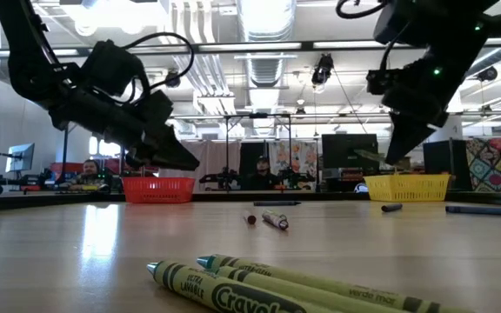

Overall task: Sort crayons
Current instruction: Put the green crayon into the yellow bin

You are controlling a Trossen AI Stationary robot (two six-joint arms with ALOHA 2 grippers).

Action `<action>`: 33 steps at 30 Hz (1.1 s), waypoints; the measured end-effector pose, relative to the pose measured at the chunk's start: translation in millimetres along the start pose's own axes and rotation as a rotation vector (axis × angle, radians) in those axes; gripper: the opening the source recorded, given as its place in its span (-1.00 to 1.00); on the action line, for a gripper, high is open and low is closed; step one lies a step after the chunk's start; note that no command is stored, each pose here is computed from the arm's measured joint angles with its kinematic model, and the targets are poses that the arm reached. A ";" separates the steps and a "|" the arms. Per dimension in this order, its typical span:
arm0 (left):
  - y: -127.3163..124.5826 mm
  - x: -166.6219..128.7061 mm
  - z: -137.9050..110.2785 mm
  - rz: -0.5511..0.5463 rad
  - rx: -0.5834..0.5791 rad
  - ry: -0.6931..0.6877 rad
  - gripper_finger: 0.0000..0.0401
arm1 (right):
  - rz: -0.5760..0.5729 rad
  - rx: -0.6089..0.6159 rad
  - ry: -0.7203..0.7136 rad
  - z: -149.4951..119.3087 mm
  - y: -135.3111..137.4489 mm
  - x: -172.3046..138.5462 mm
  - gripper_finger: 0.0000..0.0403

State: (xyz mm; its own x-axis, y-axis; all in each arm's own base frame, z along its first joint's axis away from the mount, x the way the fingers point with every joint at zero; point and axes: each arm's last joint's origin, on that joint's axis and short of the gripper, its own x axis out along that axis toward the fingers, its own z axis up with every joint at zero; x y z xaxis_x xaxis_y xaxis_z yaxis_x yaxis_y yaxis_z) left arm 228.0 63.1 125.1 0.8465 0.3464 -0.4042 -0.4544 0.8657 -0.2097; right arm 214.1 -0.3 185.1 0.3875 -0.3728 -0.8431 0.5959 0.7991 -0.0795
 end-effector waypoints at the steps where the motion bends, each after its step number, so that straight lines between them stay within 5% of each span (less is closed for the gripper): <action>1: 0.7 0.1 0.6 0.002 -0.027 -0.005 -0.63 | -0.006 0.002 -0.009 2.4 -2.0 1.1 -0.94; 7: 4.0 2.3 9.9 0.010 -0.058 -0.058 -0.63 | -0.002 0.046 -0.132 29.0 -19.2 11.3 -0.94; 19: 6.1 -4.0 21.7 0.016 -0.020 -0.095 -0.63 | 0.061 0.066 -0.132 45.4 -39.4 28.7 -0.94; 29: 21.0 -46.0 41.8 0.194 -0.026 -0.131 -0.63 | -0.054 0.168 -0.115 68.9 -81.6 45.2 -0.94; 33: 22.1 -51.0 41.2 0.220 -0.024 -0.152 -0.63 | -0.005 0.177 -0.108 88.6 -89.3 51.0 -0.94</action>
State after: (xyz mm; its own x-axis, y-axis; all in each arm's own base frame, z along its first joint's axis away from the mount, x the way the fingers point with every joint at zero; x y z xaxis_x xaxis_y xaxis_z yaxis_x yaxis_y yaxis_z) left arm 186.2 79.5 177.8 0.7581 0.5769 -0.3041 -0.6367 0.7557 -0.1535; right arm 242.9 -132.4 196.3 0.4515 -0.4323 -0.7805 0.7086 0.7054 0.0192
